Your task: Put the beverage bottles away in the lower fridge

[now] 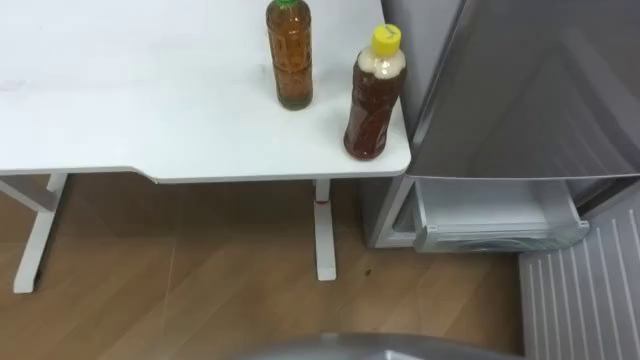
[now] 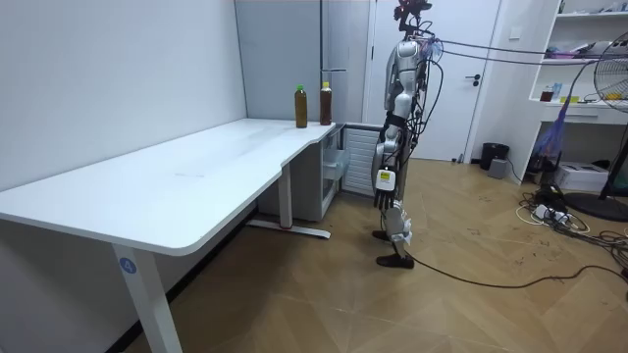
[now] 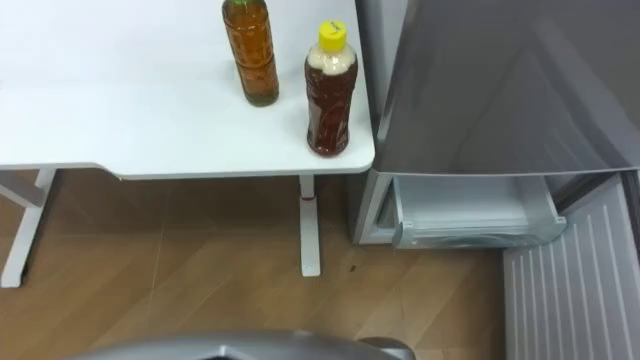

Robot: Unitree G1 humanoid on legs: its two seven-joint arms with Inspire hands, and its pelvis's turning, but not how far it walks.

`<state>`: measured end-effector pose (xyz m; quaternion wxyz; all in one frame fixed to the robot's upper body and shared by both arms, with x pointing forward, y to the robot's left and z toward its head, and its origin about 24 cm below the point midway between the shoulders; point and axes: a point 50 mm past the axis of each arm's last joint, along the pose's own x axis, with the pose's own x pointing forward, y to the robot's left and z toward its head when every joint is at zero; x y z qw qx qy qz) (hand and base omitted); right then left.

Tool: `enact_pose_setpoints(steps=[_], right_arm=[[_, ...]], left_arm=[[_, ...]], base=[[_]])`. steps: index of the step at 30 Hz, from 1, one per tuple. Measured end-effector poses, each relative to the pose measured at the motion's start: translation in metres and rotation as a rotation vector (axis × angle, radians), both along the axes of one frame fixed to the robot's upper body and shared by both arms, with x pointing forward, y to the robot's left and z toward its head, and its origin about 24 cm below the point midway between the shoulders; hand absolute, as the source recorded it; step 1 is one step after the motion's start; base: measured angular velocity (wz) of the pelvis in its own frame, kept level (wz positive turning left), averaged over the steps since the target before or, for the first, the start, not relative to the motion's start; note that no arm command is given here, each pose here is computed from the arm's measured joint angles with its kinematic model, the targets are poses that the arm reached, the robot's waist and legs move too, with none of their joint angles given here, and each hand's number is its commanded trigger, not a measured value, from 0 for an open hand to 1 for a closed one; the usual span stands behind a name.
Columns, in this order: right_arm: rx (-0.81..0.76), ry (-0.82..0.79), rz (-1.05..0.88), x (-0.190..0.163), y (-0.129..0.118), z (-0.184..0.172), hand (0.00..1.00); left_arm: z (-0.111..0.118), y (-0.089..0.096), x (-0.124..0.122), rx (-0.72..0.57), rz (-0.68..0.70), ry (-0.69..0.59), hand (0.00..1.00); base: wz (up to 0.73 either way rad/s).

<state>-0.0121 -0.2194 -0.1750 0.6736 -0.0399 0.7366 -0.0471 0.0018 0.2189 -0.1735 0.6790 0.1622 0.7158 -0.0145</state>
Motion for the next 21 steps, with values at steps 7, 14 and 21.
enact_pose_setpoints(steps=[7,14,21], right_arm=[[0.038,0.014,-0.009,-0.0002,0.0016,-0.0001,0.00],[0.039,0.024,-0.004,0.0016,0.0011,-0.0001,0.00],[0.037,0.023,-0.006,0.0037,0.0010,-0.0002,0.00]], left_arm=[[0.0009,0.0009,0.0041,-0.012,-0.039,-0.009,0.00],[0.0014,0.0035,0.0021,-0.005,-0.046,-0.002,0.00],[0.0019,0.0058,-0.0013,-0.004,-0.041,0.014,0.00]], base=[[0.00],[-0.02],[0.00]])
